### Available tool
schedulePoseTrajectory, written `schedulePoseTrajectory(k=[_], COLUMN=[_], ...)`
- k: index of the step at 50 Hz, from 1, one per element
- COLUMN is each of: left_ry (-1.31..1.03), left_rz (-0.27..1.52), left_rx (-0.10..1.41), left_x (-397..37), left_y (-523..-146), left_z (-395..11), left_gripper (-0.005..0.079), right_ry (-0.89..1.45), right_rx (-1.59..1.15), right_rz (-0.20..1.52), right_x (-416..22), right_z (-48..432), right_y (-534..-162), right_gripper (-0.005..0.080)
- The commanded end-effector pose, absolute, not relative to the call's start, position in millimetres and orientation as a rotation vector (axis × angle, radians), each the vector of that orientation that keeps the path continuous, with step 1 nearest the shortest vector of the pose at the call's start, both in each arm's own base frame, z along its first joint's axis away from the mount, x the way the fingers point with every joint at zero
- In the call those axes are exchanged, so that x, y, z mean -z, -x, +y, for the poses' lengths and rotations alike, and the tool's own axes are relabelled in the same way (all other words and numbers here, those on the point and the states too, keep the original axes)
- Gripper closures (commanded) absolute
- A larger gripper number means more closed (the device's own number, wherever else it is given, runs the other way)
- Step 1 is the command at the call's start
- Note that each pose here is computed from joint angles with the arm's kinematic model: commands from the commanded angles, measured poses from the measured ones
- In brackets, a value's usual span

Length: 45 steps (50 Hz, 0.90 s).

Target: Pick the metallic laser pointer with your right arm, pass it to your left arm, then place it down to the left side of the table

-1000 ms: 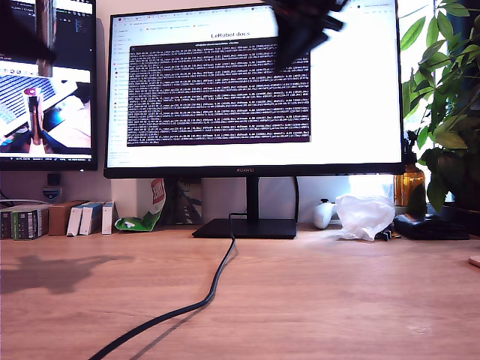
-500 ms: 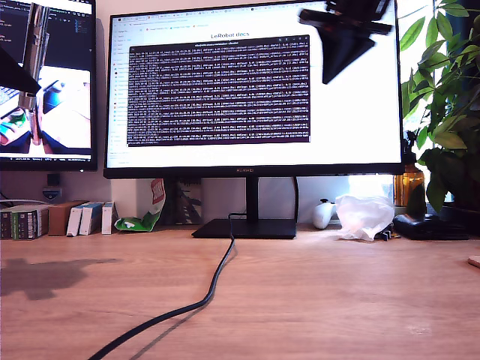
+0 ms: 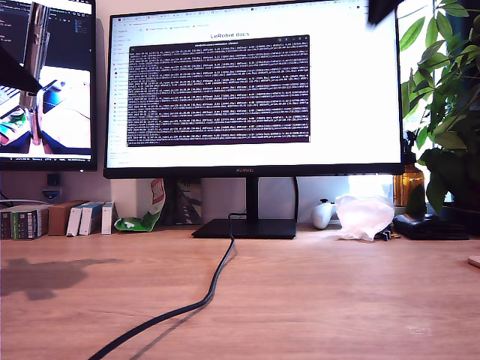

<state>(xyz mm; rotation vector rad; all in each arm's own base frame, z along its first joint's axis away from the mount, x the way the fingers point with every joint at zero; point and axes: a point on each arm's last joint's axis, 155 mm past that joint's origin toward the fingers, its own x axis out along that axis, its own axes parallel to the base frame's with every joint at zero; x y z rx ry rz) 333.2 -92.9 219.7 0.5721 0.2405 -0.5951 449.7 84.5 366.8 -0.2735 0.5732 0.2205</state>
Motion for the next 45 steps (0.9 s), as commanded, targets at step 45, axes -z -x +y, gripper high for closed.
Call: schedulePoseTrajectory(k=[45], left_ry=[-0.342], left_rz=[0.793], left_rx=[0.658], left_x=[-91.9], left_y=[-339.0], left_z=[-87.9], left_gripper=[0.0764], right_ry=[0.293], right_rx=[-0.214], right_rz=[0.311], right_x=[-267.3], right_z=[55.4], right_y=[-321.6], right_gripper=[0.0764])
